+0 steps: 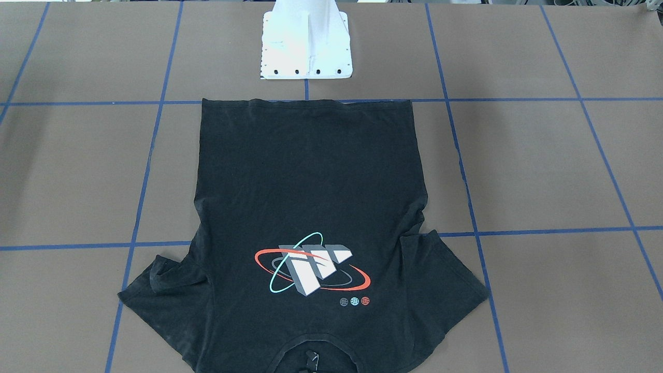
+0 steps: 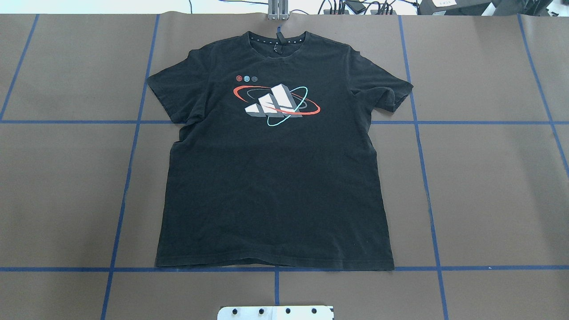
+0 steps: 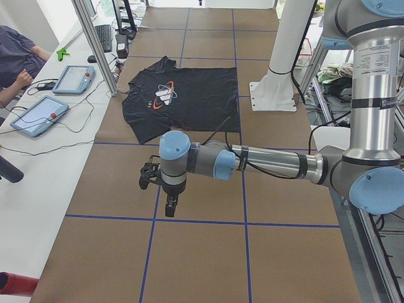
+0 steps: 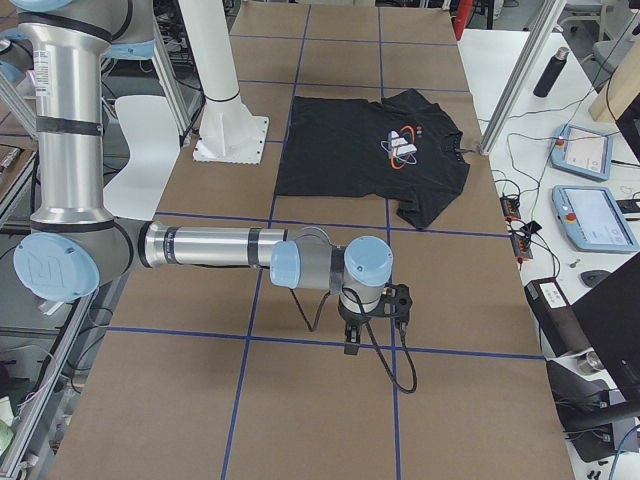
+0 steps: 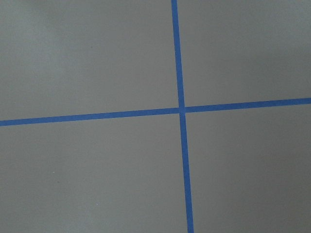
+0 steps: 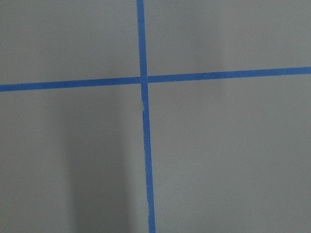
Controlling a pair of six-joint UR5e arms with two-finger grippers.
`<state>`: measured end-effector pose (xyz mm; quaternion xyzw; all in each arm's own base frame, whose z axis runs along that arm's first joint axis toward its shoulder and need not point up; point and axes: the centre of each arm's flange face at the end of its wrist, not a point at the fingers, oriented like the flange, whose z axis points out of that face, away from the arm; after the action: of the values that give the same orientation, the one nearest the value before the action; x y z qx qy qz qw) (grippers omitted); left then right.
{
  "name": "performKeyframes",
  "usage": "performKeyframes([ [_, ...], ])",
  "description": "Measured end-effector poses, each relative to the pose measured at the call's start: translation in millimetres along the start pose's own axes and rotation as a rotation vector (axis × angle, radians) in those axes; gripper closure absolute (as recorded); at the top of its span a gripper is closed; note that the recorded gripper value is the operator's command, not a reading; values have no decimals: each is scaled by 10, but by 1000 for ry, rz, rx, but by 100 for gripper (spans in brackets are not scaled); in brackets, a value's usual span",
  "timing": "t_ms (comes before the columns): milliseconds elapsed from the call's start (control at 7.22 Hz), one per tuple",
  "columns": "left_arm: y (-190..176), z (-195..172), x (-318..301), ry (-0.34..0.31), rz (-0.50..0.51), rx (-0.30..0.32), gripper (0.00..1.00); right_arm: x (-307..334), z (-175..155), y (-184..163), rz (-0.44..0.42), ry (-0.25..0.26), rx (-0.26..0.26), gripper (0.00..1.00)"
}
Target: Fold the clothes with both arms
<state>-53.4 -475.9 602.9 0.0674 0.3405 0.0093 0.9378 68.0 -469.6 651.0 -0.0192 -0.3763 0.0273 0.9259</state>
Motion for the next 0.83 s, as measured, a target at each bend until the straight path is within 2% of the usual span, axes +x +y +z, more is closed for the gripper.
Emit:
performKeyframes([
  [554,-3,-4,3,0,0,0,0,-45,-40,-4,-7,-11,7,0],
  [831,-211,-172,162,-1,30,36,0,-113,-97,-36,-18,-22,19,0],
])
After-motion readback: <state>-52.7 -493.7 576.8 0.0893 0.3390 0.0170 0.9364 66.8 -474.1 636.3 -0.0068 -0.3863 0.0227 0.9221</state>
